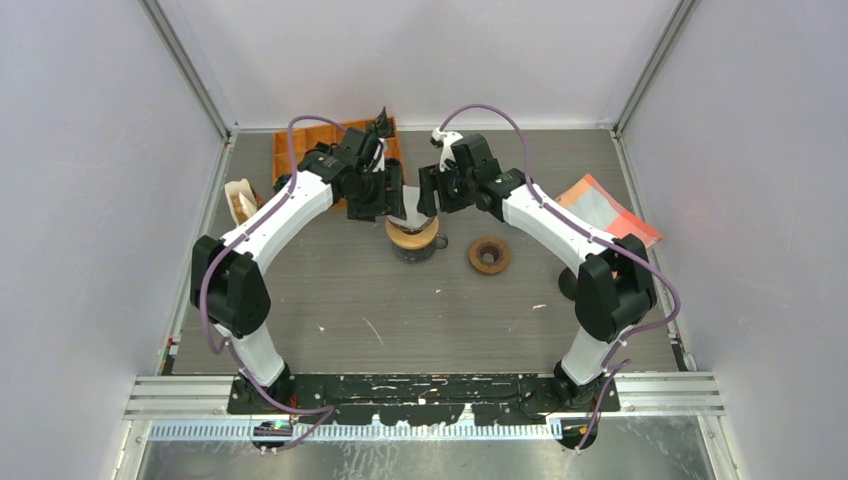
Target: Place the coffee filter in the dripper
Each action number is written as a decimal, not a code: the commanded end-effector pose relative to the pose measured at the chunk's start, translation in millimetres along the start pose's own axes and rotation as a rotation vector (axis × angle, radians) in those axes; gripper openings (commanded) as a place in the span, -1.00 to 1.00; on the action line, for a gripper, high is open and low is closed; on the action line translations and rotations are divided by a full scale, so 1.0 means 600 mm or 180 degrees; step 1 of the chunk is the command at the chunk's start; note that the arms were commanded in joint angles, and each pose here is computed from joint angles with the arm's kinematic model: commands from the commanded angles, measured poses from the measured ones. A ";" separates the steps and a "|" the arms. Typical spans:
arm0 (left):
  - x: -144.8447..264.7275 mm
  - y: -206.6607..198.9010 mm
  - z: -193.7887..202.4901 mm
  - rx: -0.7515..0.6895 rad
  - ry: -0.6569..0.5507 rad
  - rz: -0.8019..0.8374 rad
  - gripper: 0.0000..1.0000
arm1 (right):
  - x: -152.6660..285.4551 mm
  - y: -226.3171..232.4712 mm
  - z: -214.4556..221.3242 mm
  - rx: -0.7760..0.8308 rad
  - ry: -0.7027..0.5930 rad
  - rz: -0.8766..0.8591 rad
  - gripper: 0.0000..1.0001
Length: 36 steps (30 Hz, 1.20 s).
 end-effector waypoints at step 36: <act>0.075 -0.025 -0.005 -0.0087 -0.0252 0.0524 0.60 | 0.059 0.013 -0.042 0.0102 -0.0369 -0.0063 0.41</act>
Point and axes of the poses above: each gripper's point midway between its finger pads, its own x axis back along the fingers, its own y axis along the line the jaws close on, z = x × y, the point moved 10 cm from there along x, back along the fingers, and after that the axes turned 9 degrees about x, right-handed, at the moved point
